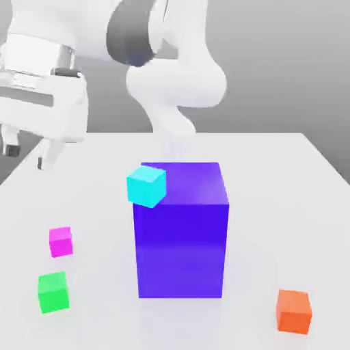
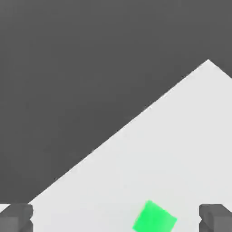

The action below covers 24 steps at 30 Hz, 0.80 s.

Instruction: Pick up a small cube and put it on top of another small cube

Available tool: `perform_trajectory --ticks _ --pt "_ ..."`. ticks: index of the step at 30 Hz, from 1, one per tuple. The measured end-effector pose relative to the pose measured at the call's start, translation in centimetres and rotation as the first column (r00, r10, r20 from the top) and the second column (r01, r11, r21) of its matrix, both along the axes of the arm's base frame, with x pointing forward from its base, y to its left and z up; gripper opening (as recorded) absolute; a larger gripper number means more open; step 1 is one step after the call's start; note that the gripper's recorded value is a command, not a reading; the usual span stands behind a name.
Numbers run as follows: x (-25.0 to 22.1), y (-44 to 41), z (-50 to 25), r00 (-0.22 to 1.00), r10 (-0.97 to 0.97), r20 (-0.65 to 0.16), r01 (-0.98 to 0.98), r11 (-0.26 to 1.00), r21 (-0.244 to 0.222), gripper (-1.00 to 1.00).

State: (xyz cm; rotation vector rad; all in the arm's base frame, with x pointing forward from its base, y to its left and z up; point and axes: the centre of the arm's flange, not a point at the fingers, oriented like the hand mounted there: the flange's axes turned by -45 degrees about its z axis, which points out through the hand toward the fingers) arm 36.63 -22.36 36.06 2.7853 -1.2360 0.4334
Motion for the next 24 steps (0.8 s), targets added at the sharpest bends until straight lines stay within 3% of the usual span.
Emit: perform_trajectory --ticks 9,17,18,24 --pt "-12.3 -4.5 -15.4 0.898 -0.391 -0.204 0.424 0.892 0.158 0.00" --pt "-13.5 -4.2 -22.8 0.878 -0.420 -0.229 0.460 0.871 0.170 0.00" --pt "-13.6 -4.2 -23.3 0.878 -0.419 -0.229 0.460 0.871 0.169 -1.00" --pt "-13.6 -4.2 -23.6 0.878 -0.420 -0.228 0.460 0.872 0.169 -1.00"
